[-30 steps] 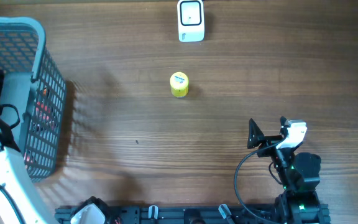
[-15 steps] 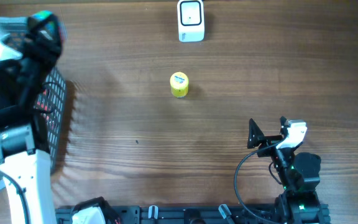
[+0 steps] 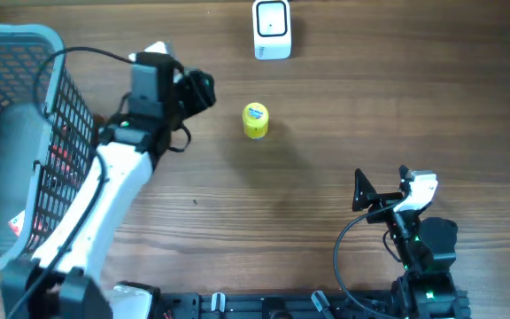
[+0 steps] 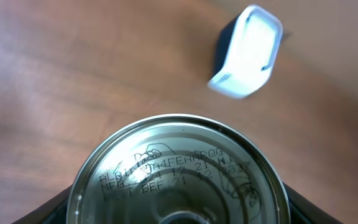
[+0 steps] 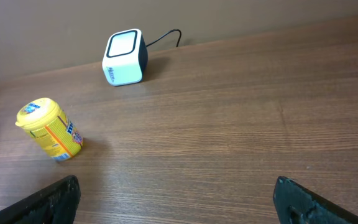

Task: Scan the item barcode
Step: 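Lift the tin can out and place it beside the yellow bottle, then return the left gripper into the basket above the snack packet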

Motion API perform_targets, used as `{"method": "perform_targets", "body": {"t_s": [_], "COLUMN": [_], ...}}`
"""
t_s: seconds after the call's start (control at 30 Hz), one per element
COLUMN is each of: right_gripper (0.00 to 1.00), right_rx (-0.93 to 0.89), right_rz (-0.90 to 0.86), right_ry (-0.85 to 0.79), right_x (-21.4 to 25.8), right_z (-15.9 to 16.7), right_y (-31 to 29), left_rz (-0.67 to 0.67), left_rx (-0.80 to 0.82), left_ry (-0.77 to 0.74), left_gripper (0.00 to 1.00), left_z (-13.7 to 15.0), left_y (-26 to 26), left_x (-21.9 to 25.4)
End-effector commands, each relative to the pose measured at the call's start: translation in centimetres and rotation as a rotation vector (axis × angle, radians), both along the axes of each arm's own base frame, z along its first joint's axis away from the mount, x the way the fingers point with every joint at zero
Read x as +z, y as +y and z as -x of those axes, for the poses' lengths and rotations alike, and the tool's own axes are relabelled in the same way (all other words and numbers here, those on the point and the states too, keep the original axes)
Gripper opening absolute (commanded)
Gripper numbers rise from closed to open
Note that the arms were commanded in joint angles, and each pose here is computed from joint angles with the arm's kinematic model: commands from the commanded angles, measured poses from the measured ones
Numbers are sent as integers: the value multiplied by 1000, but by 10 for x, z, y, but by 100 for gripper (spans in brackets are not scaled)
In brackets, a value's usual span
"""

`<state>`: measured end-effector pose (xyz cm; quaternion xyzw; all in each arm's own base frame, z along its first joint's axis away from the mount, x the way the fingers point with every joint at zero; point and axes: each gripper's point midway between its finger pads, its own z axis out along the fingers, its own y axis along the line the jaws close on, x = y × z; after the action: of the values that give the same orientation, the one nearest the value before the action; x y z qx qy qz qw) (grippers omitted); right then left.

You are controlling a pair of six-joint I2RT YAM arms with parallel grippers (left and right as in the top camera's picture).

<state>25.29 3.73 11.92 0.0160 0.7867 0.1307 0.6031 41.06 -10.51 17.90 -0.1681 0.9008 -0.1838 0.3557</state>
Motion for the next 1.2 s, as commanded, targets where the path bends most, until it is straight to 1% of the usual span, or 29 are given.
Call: {"method": "perform_targets", "body": {"t_s": [0.0,0.13,0.27,0.4,0.5,0.53,0.57,0.63,0.7,0.73,0.77,0.87,0.93,1.03,1.1,1.17], "right_gripper": [100,100,100,100,100,100,100,100,100,100,100,100,100,100,100,100], "right_rx": [-7,-8,-8,-8,-7,-7,-8,-8,-7,-7,-8,-8,-8,-8,-7,-7], "right_rz": [-7,-7,-7,-8,-8,-8,-7,-8,-7,-8,-8,-7,-8,-7,-8,-8], "right_ry": [-7,-7,-12,-12,-12,-12,-12,-12,-12,-12,-12,-12,-12,-14,-15,-15], "right_x": [2,2,3,3,3,3,3,3,3,3,3,3,3,4,4,4], "right_z": [-1,-1,-1,-1,-1,-1,-1,-1,-1,-1,-1,-1,-1,-1,-1,-1], "right_y": [-1,-1,-1,-1,-1,-1,-1,-1,-1,-1,-1,-1,-1,-1,-1,-1], "left_rz": [-151,-214,-257,-262,-254,-259,-263,-269,-271,-273,-281,-338,-357,-316,-271,-237], "left_rx": [-9,-13,-36,-86,-136,-149,-162,-169,-165,-157,-149,-102,-71,-46,-38,-47], "left_ry": [94,220,359,427,447,449,449,447,448,449,442,380,310,183,64,-112], "left_gripper": [63,62,62,63,63,70,79,83,84,92,100,100,100,100,100,100], "left_z": [1,8,23,33,38,40,41,43,42,42,42,41,42,51,61,75], "left_y": [0,0,-2,-17,-34,-39,-44,-47,-45,-42,-39,-25,-17,-10,-6,1], "left_x": [-44,-90,-135,-164,-177,-181,-183,-183,-183,-180,-174,-142,-105,-42,7,68]}}
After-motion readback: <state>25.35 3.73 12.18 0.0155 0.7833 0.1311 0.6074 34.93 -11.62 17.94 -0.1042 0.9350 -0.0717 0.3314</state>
